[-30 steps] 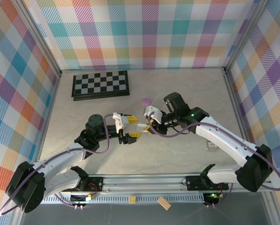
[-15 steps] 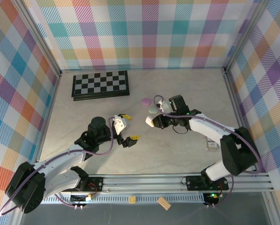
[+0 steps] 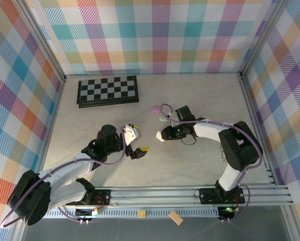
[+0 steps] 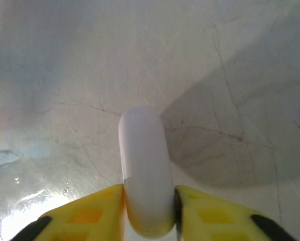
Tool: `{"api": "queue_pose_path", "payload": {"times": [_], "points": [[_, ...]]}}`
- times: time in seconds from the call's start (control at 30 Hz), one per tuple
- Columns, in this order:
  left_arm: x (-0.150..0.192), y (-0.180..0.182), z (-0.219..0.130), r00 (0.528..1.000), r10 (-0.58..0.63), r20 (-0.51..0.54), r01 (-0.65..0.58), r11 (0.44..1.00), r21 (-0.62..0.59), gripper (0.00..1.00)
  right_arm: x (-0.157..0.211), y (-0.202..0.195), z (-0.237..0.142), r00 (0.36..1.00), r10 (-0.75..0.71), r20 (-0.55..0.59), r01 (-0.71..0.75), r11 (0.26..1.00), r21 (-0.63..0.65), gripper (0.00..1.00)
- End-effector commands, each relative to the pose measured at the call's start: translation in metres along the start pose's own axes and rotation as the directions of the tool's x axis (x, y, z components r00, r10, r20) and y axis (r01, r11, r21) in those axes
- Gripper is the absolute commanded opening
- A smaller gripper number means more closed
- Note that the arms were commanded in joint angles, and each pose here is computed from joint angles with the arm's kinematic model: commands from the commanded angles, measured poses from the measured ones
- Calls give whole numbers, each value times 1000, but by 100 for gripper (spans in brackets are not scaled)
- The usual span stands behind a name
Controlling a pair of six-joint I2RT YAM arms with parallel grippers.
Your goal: Insert the wireless bluetooth earbuds into the charging case
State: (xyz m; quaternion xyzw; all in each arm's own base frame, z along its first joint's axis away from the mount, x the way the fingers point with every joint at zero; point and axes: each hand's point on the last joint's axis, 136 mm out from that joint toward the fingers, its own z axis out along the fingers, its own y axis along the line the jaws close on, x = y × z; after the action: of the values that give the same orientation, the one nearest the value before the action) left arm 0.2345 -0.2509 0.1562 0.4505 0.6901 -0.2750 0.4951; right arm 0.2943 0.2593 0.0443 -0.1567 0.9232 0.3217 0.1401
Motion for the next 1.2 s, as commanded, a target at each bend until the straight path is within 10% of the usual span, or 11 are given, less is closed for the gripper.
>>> {"api": "queue_pose_path", "payload": {"times": [0.0, 0.2, 0.43, 0.67, 1.17], "points": [[-11, 15, -2, 1000, -9, 14, 10, 998, -66, 100, -15, -4, -8, 999, -16, 46, 13, 999, 51, 43], [-5, 62, -19, 994, -94, 49, 104, 949, -299, 100, -44, -13, -58, 969, -107, 221, 66, 980, 185, 77], [25, 130, -80, 982, -162, 99, 185, 698, -692, 100, -66, -57, -151, 839, -268, 473, 34, 894, 446, 100], [67, 154, -107, 970, -198, 141, 230, 570, -789, 100, -57, -121, -192, 733, -415, 539, -55, 754, 654, 99], [115, 218, -96, 936, -281, 213, 330, 485, -810, 100, -57, -187, -183, 623, -342, 703, -183, 811, 556, 99]]}}
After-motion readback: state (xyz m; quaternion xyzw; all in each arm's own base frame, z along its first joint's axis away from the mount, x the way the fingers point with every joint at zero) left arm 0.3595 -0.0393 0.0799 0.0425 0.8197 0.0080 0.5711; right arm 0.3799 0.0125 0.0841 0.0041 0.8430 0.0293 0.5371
